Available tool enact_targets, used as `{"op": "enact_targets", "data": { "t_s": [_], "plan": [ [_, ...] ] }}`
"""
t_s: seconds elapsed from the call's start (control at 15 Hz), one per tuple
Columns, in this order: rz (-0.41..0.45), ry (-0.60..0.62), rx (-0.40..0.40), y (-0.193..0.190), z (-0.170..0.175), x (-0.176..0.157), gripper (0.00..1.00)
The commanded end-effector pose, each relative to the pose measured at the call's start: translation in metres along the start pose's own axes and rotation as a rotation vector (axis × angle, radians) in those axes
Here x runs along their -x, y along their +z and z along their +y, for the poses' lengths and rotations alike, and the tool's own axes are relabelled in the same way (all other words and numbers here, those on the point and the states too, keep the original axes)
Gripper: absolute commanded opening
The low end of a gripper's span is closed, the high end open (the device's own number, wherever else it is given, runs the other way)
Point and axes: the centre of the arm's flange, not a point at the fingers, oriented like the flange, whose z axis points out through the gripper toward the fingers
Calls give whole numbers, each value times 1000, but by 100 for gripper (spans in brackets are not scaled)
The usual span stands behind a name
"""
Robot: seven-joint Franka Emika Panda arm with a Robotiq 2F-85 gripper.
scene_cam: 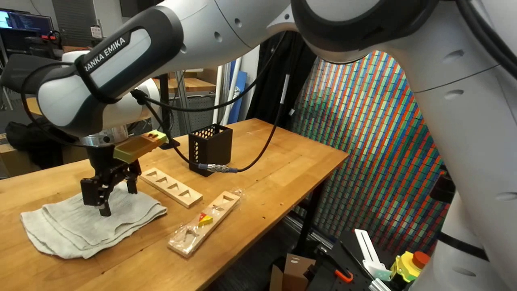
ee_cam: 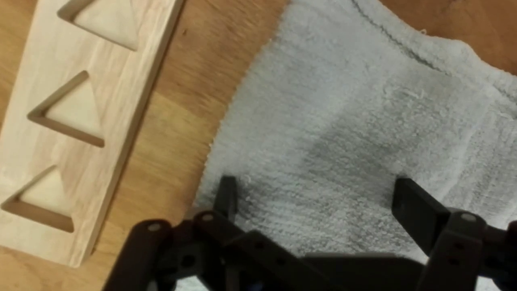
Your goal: Put the white towel in the black box
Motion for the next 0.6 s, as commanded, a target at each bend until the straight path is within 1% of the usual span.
{"op": "enact_targets", "data": {
  "t_s": [0.0,0.13,0.2,0.27,0.53],
  "plan": [
    [21,5,15,5,11,-20,100],
    [24,6,15,6,15,-23,100],
    [24,9,18,6,19,-24,75],
    [24,16,21,3,19,-23,73],
    [31,33,31,-19,24,-11,42]
  ]
}}
